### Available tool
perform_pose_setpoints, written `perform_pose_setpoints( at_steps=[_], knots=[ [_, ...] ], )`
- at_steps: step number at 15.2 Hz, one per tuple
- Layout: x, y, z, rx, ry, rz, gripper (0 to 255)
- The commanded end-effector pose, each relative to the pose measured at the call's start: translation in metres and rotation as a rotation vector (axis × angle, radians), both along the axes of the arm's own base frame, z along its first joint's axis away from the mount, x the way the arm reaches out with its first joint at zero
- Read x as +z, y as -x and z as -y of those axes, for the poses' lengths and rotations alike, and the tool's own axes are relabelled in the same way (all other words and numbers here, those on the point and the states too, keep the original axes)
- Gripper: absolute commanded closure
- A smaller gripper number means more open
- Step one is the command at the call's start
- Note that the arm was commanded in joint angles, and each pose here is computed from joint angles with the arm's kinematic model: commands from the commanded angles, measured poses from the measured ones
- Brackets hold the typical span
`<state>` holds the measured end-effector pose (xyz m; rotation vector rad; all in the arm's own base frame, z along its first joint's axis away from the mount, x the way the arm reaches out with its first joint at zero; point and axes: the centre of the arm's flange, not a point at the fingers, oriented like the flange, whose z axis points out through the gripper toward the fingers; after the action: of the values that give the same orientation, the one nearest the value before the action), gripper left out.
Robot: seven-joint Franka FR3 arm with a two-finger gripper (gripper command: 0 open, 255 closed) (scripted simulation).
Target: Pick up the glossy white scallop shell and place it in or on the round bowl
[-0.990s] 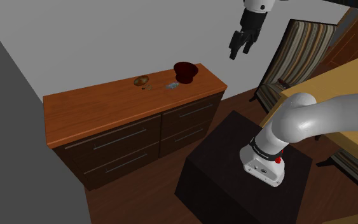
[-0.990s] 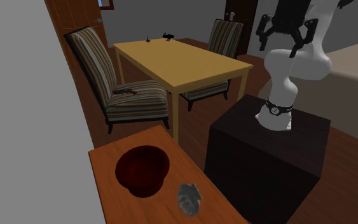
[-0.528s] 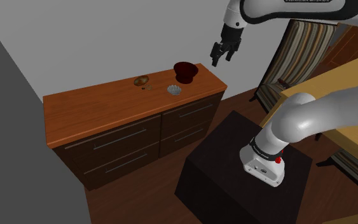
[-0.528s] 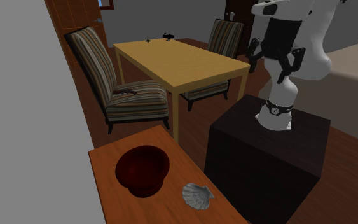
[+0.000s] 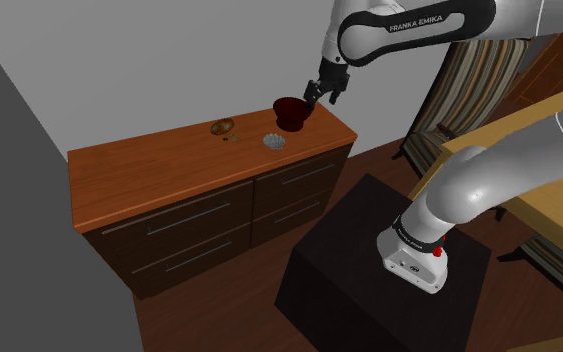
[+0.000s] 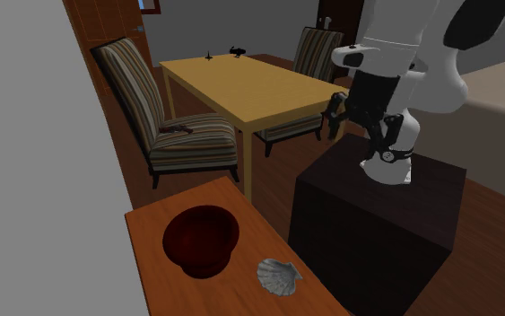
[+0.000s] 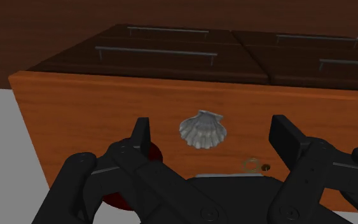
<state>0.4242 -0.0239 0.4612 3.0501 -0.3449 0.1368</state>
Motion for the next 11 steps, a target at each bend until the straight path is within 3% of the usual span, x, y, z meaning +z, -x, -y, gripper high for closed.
perform_pose_setpoints(
  at_steps=[1,11],
  knots=[
    [-0.017,-0.021,-0.001,-0.012,0.006,0.017,0],
    [-0.096,-0.117,0.009,-0.074,0.034,0.093,0]
  ],
)
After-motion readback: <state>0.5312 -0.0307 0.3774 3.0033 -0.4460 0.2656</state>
